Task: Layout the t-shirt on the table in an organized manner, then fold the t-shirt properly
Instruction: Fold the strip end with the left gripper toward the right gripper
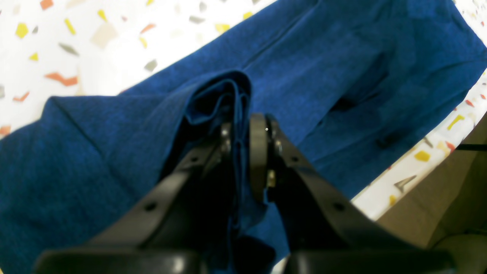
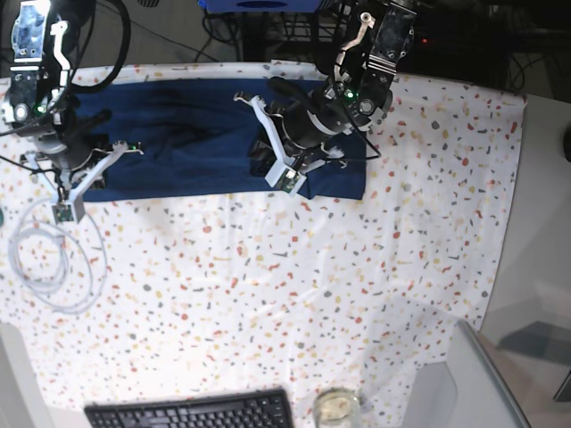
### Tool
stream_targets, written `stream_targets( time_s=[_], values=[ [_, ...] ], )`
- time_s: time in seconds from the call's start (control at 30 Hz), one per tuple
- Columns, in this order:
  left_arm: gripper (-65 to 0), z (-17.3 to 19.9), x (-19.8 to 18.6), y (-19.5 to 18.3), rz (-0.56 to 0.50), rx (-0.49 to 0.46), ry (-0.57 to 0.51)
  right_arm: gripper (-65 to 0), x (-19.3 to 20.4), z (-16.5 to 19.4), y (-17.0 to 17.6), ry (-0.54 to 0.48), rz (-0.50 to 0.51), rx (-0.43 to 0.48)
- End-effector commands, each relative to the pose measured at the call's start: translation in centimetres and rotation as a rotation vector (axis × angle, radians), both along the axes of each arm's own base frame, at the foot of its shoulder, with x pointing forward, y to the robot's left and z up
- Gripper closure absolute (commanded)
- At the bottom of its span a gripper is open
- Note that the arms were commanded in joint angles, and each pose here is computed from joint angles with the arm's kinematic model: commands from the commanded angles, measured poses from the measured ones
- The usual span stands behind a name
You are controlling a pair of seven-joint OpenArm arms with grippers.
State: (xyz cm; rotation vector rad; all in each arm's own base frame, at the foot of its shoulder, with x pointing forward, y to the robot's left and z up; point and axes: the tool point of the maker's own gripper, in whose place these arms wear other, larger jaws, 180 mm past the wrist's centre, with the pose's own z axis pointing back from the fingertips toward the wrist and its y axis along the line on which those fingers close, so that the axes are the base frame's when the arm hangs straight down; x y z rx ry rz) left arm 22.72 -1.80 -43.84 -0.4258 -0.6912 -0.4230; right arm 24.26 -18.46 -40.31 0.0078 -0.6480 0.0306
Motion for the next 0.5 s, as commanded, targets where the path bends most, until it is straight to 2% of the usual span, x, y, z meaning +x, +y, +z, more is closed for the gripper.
stream_targets(
  time_s=[0.0,0.4,0.47],
  values=[
    [0.0,1.0,0.7,-0.9,-0.004,-0.035,-0.031,-0.3,0.7,0.8,-0.2,-0.038,0.002,-0.005],
    [0.0,0.2,0.0,-1.0,-0.003,-0.039,0.001,-0.3,0.7,0.9,-0.2,-0.040,0.002,-0.005],
    [0.0,0.2,-0.6,-1.9,-0.036,-0.041,0.002,-0.3,0.7,0.8,-0.2,-0.037,0.001,-0.005]
  ],
)
